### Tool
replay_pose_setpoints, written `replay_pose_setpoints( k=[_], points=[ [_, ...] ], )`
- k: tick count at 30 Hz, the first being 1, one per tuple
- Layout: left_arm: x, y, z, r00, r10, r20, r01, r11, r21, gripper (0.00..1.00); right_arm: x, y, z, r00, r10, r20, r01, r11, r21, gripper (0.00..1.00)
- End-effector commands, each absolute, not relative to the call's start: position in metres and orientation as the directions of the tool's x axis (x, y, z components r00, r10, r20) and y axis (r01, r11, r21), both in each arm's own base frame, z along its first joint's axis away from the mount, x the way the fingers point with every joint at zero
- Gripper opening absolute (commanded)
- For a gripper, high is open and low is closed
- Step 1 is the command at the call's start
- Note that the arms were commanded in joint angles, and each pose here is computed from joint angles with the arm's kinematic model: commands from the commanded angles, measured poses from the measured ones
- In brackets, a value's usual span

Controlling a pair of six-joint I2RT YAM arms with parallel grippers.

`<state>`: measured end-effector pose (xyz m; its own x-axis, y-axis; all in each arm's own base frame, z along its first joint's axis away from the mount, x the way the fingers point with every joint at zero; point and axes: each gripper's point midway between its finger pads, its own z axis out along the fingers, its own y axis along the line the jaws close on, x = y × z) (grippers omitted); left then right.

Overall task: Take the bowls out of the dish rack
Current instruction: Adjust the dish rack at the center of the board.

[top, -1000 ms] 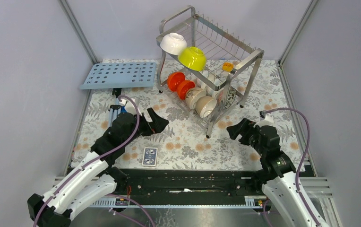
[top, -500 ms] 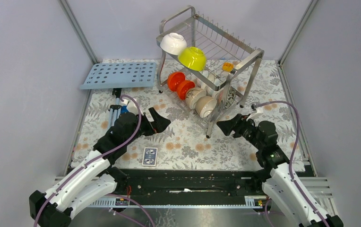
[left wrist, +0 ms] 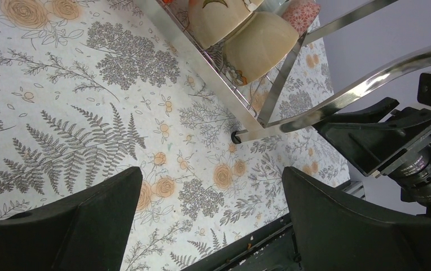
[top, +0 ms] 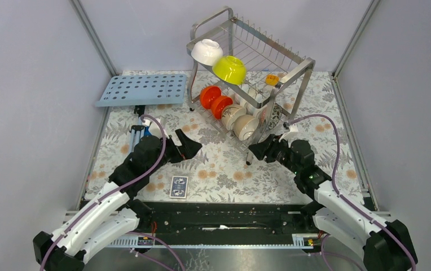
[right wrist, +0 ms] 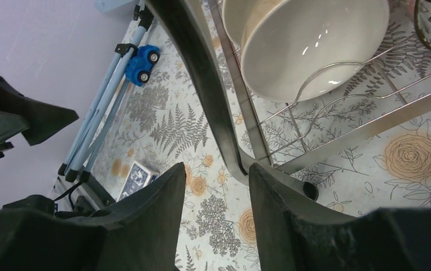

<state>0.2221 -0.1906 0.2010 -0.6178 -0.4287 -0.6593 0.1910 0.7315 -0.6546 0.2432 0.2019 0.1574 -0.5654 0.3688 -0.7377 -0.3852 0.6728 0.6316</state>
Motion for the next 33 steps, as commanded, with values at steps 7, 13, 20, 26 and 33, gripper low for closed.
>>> replay_pose_setpoints(
  k=[7,13,20,26,33],
  points=[
    [0.221,-0.184,0.206,-0.585,-0.427,-0.690,0.207,0.743,-0.636,0.99,0.272,0.197,0.179,-0.443,0.474,-0.760,-0.331,0.702,0.631,0.54],
    [0.219,-0.184,0.205,-0.588,-0.427,-0.686,0.211,0.739,-0.640,0.99,0.275,0.207,0.173,-0.454,0.472,-0.756,-0.330,0.699,0.635,0.50],
    [0.216,-0.183,0.207,-0.586,-0.430,-0.687,0.214,0.735,-0.643,0.99,0.266,0.223,0.176,-0.463,0.474,-0.749,-0.350,0.678,0.646,0.43],
    [0.217,-0.186,0.208,-0.591,-0.445,-0.673,0.212,0.719,-0.662,0.99,0.253,0.239,0.170,-0.473,0.456,-0.754,-0.358,0.682,0.637,0.35],
    [0.219,-0.190,0.209,-0.597,-0.450,-0.664,0.210,0.712,-0.670,0.99,0.238,0.261,0.165,-0.508,0.446,-0.737,-0.372,0.658,0.655,0.36]
  ],
)
